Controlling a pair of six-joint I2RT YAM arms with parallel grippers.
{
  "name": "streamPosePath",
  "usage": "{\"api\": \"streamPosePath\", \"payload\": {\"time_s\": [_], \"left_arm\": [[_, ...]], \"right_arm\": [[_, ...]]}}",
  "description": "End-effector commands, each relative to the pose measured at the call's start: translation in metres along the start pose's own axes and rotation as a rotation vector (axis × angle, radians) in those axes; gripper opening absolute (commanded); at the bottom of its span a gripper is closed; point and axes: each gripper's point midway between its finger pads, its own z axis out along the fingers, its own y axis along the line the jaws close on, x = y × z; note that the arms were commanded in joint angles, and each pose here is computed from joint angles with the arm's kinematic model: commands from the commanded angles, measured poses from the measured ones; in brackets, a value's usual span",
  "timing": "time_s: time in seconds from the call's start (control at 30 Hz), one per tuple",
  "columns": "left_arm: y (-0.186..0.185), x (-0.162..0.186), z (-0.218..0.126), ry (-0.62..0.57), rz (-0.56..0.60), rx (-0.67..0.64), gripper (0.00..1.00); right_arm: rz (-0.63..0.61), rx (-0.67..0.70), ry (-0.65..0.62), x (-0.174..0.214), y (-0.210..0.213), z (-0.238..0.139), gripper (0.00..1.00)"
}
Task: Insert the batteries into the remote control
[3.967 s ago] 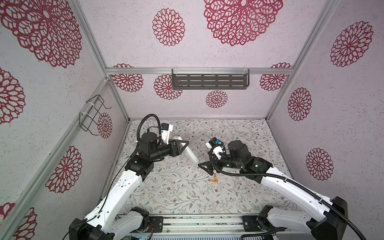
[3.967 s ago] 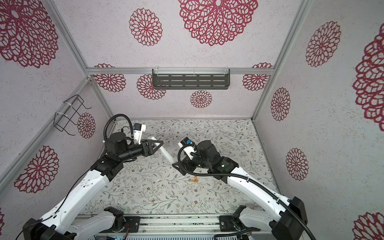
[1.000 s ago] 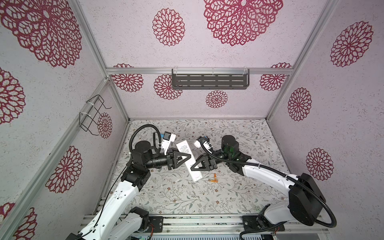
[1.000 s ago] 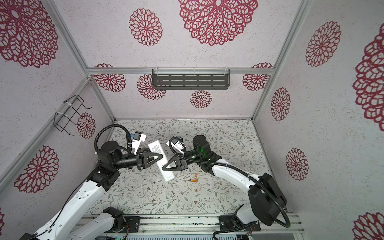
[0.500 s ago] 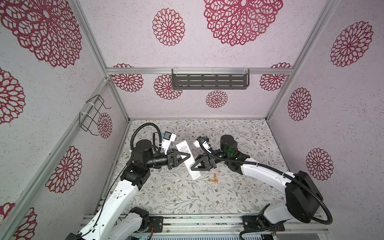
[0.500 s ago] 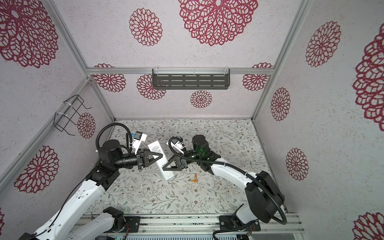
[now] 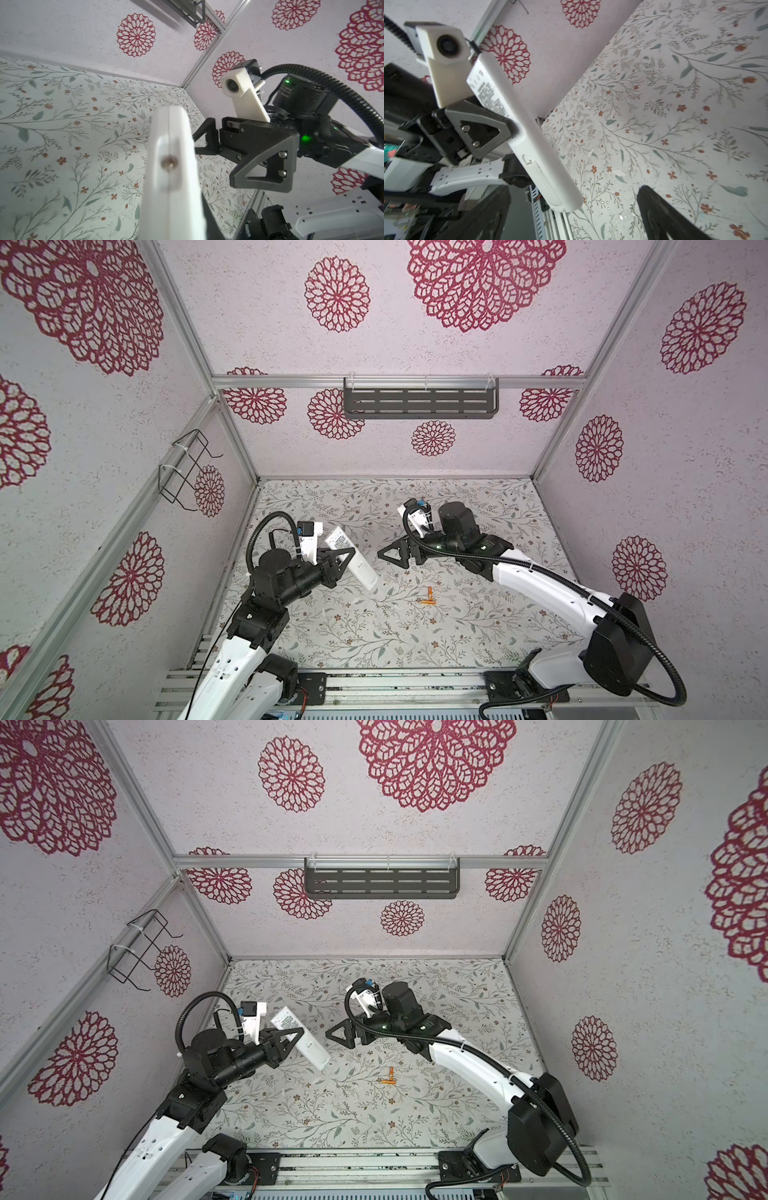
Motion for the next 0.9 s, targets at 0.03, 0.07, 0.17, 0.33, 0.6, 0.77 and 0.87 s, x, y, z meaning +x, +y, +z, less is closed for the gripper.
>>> {"api": "streamPosePath", "payload": {"time_s": [0.03, 0.07, 0.17, 0.33, 0.6, 0.77, 0.87], "left_arm": [[0.024, -0.018, -0.013, -0.216, -0.035, -0.094, 0.00], [0.029, -0.016, -0.015, -0.234, -0.041, -0.108, 0.00], [0.039, -0.011, -0.023, -0.286, -0.056, -0.131, 0.00], [0.045, -0.007, -0.031, -0.336, -0.067, -0.139, 0.00], [0.044, -0.004, -0.029, -0.318, -0.069, -0.130, 0.00], [0.044, -0.006, -0.030, -0.327, -0.066, -0.135, 0.00], [0.046, -0.007, -0.031, -0.334, -0.065, -0.145, 0.00]], "right_arm": [[0.051, 0.166, -0.110, -0.010, -0.007, 0.010, 0.99], [0.054, 0.170, -0.113, -0.008, -0.006, 0.016, 0.99], [0.096, 0.169, -0.114, 0.002, -0.003, 0.038, 0.99], [0.149, 0.158, -0.115, 0.014, -0.003, 0.070, 0.99], [0.181, 0.074, -0.134, 0.015, 0.007, 0.094, 0.99], [0.201, 0.037, -0.146, 0.013, 0.010, 0.100, 0.99], [0.214, 0.010, -0.150, 0.012, 0.013, 0.103, 0.99]]}}
